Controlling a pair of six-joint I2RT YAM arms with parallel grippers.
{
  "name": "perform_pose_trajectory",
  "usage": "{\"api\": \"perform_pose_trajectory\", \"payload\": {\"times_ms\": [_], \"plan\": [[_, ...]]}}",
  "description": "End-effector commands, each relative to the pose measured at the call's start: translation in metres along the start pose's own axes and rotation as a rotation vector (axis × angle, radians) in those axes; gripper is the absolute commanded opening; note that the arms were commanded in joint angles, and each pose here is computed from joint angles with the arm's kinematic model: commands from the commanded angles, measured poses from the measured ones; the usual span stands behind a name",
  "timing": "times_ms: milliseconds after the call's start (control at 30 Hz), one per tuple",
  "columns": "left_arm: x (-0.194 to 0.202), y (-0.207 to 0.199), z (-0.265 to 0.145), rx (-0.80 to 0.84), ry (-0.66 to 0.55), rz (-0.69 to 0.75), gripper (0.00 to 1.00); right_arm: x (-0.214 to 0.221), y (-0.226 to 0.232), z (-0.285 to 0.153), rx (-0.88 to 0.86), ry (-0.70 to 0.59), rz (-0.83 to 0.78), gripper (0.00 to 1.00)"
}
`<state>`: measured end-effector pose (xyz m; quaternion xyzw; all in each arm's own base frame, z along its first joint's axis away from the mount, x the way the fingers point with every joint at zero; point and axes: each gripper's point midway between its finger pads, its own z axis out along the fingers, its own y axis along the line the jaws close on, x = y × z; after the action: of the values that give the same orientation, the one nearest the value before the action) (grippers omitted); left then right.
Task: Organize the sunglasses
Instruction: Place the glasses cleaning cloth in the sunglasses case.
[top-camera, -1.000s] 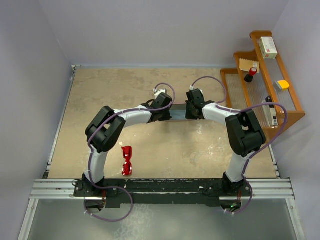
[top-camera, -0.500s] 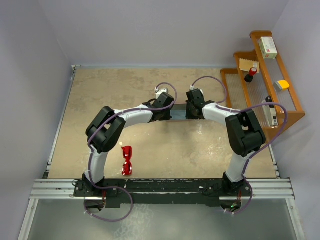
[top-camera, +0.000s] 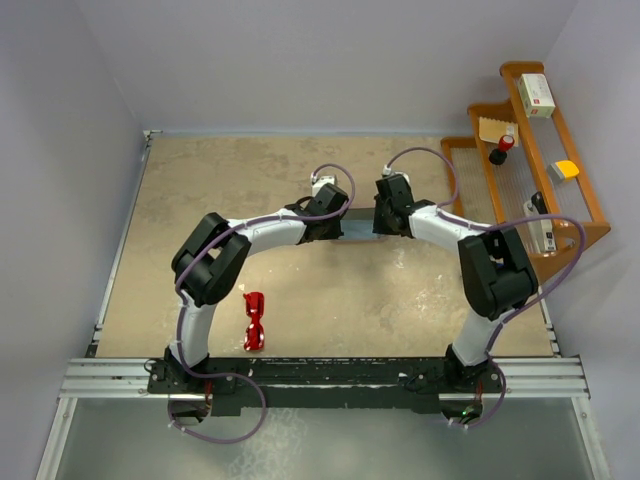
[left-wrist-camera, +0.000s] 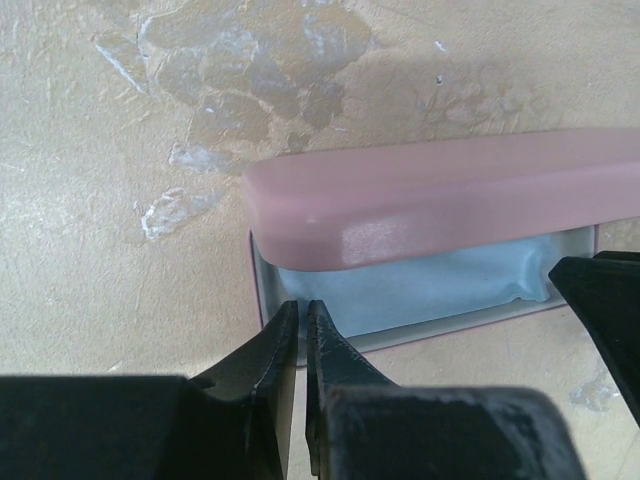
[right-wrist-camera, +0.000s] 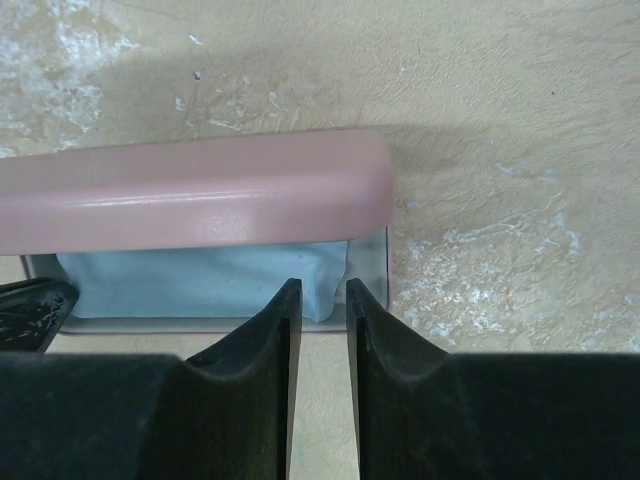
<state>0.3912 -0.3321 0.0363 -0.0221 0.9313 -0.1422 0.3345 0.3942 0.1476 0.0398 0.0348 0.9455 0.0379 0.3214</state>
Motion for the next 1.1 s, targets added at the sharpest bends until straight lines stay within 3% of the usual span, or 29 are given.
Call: {"api": "perform_pose_trajectory", "payload": {"times_ms": [0,200,1067], "plan": [[-0.044,-0.029,-0.027,0.102,-0.107,-0.02,0.03,-0.029,0.0,-0.018,-0.002,-0.089,0.004,0.25],[-0.049,-0.034,-0.03,0.12,-0.121,-0.024,0.0,-0.029,0.005,-0.018,-0.03,-0.095,0.006,0.0],[0.007,-0.005,0.012,0.035,0.012,-0.004,0.0,-0.007,0.021,0.011,-0.095,-0.002,-0.009,0.0]]}}
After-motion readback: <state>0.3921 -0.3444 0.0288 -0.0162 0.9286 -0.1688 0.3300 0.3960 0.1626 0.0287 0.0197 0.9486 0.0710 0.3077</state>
